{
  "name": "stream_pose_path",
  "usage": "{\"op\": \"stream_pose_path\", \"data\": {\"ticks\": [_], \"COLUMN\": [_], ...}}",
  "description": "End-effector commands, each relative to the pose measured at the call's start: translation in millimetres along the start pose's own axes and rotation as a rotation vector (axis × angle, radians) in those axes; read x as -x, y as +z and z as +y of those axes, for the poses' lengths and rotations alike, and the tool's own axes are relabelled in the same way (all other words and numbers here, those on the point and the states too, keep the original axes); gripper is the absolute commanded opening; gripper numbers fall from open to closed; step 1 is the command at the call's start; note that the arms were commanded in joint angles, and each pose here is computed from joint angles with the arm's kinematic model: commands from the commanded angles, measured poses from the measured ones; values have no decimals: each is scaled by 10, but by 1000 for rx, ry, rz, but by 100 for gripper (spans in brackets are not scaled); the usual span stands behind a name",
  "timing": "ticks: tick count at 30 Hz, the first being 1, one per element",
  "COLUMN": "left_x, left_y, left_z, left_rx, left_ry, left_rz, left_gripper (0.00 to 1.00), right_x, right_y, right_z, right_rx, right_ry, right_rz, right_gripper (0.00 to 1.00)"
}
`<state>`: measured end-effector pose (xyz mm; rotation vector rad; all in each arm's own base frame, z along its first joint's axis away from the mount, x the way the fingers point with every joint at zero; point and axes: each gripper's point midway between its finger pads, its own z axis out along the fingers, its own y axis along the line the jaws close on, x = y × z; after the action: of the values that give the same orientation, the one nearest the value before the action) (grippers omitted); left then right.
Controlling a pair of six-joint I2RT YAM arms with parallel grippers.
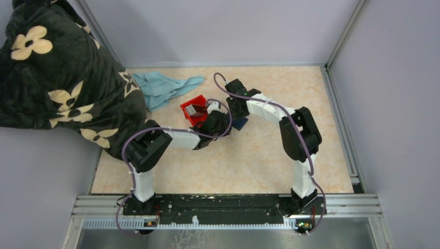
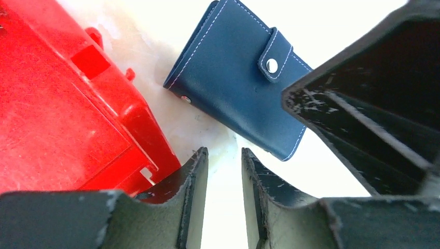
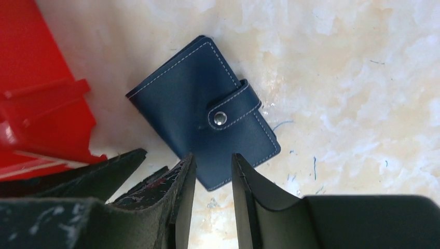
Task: Put the credit cards into the card holder
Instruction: Close the card holder at the center of the board, then reset both arms
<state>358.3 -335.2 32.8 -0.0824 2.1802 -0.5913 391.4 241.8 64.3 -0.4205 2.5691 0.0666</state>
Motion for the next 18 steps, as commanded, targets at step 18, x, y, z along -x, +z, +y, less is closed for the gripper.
{"op": "stream_pose_path", "data": {"ticks": [18], "left_x": [-246], "left_y": [-1305], "left_z": [-164], "left_rx": [49], "left_ry": [199], "left_rz": [-8], "left_gripper": [59], "right_x": [-279], "right_y": [-1098], "right_z": [-718], "right_rx": [-135], "right_ry": [290], "right_rz": [-458], "right_gripper": [54]}}
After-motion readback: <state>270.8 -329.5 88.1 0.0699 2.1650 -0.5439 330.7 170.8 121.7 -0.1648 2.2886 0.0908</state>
